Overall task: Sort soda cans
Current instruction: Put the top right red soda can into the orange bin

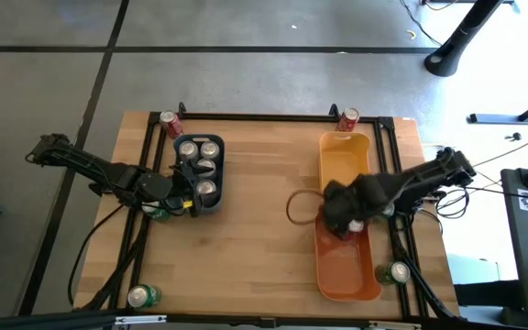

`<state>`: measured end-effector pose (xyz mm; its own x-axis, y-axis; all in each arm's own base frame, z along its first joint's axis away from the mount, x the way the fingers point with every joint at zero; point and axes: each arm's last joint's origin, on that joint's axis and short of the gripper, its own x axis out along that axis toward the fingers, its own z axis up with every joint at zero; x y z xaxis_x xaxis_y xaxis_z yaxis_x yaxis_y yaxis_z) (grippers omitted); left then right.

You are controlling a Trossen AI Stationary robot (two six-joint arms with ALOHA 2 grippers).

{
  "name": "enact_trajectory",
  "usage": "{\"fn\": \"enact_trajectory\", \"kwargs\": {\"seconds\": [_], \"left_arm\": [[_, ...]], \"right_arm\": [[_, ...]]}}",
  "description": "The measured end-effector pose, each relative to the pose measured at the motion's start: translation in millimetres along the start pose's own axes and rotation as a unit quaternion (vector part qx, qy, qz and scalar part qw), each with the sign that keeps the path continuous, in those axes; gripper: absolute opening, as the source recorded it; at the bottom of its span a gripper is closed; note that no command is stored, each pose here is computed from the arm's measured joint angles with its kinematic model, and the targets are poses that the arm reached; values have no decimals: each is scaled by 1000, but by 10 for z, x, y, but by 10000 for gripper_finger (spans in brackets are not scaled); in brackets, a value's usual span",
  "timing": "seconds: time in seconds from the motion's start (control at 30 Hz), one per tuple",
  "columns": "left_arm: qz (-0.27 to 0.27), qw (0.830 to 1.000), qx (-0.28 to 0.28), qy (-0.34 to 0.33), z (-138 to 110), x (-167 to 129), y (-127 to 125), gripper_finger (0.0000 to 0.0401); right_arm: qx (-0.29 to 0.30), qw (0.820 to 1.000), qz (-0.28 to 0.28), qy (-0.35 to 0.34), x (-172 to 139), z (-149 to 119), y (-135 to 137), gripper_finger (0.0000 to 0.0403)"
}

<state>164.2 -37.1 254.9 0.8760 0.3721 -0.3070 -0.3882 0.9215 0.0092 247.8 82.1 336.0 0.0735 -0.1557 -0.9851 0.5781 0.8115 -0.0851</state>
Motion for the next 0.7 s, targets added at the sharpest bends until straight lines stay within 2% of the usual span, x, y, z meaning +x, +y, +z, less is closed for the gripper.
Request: {"fn": "enact_trajectory", "kwargs": {"seconds": [0.2, 0.4, 0.57, 0.7], "left_arm": [[0, 1000, -1, -1, 3, 0, -1, 353], [-1, 1000, -2, -5, 13, 0, -3, 353], [-2, 1000, 5, -8, 18, 0, -3, 353], [8, 1000, 7, -8, 25, 19, 26, 353]], "right_arm": [[42, 996, -39, -65, -66, 402, -429, 374], [87, 988, -105, -71, 39, 824, -1075, 374], [124, 981, -120, -86, 112, 1091, -1644, 374], [160, 973, -120, -114, 137, 1219, -1987, 374]]}}
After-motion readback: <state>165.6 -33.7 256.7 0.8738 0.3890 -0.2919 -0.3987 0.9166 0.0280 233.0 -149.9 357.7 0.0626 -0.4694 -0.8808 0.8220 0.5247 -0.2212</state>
